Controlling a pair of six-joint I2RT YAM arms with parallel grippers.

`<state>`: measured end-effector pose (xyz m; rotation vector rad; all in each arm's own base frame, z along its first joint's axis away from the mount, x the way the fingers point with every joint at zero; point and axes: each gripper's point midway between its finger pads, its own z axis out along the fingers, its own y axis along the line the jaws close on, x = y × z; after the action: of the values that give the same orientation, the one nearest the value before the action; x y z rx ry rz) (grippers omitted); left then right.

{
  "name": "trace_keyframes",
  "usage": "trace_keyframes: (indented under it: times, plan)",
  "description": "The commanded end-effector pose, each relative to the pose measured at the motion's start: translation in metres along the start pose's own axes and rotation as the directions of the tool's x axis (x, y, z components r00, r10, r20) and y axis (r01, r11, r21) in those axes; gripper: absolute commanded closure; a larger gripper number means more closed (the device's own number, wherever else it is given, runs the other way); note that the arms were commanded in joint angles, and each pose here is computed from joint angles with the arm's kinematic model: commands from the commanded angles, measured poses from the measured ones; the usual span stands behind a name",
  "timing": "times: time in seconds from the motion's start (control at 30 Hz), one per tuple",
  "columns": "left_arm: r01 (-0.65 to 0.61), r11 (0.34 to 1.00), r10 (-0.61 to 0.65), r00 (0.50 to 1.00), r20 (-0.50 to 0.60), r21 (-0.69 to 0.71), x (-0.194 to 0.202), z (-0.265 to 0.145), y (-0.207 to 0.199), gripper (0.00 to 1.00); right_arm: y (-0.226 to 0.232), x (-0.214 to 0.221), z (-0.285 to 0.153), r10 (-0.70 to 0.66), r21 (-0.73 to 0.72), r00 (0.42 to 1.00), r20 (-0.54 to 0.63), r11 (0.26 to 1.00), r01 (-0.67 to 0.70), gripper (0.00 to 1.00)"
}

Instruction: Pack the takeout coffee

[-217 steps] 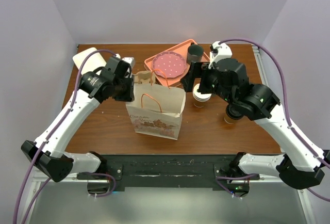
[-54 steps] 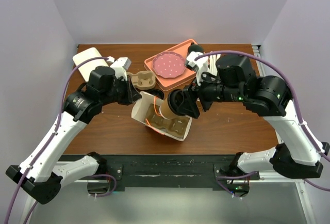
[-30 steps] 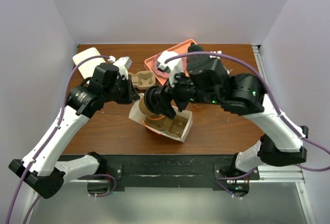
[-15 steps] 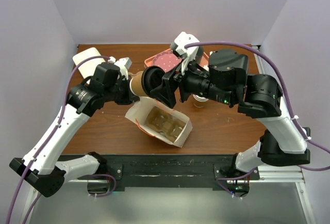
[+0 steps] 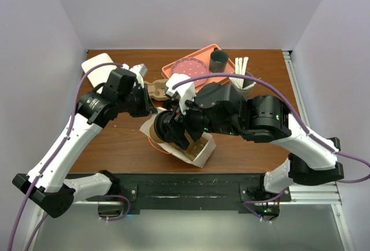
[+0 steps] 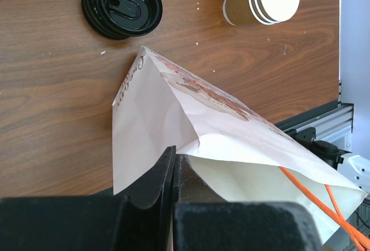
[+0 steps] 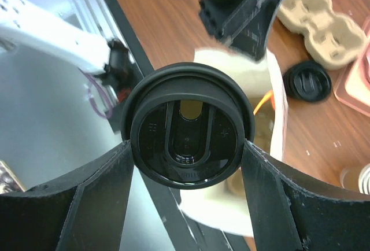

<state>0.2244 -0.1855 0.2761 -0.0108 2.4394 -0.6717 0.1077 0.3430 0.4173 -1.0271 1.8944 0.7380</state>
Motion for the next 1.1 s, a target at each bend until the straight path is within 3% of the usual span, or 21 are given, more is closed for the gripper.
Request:
trace_keyframes:
  times: [0.0,0.27,0.33,0.47,0.7,0.9,1.07]
  plan:
    - [0.034,0.999,-0.034,0.999,0.007,0.004,-0.005,-0.008,-0.005,1.00,-0.018,0.014,-0.009,-0.011,0.129,0.998,-0.059,0.992,0.018,0.75]
    - [0.073,0.992,-0.086,0.988,0.126,0.107,-0.031,-0.030,-0.028,1.00,-0.047,0.053,-0.002,-0.140,0.262,0.967,-0.213,0.945,0.195,0.76]
    - [0.061,0.991,-0.073,0.992,0.105,0.121,-0.024,-0.028,-0.028,0.99,-0.055,0.055,0.000,-0.162,0.300,0.961,-0.224,0.927,0.226,0.76]
    - [-0.022,0.982,0.007,0.996,0.084,0.188,-0.006,-0.015,-0.028,0.91,-0.057,0.065,0.008,-0.209,0.280,0.948,-0.241,0.920,0.274,0.75]
    - [-0.122,0.983,0.109,0.989,0.102,0.133,-0.014,-0.017,-0.020,0.81,-0.063,0.079,0.014,-0.236,0.291,0.936,-0.261,0.905,0.310,0.76]
    - [-0.156,0.985,0.156,0.988,0.003,0.071,0.009,-0.013,0.000,0.61,-0.058,0.101,0.028,-0.246,0.245,0.929,-0.277,0.916,0.316,0.76]
    - [-0.189,0.982,0.190,0.980,-0.060,0.021,0.025,-0.012,0.017,0.52,-0.058,0.106,0.037,-0.239,0.251,0.926,-0.292,0.915,0.315,0.77]
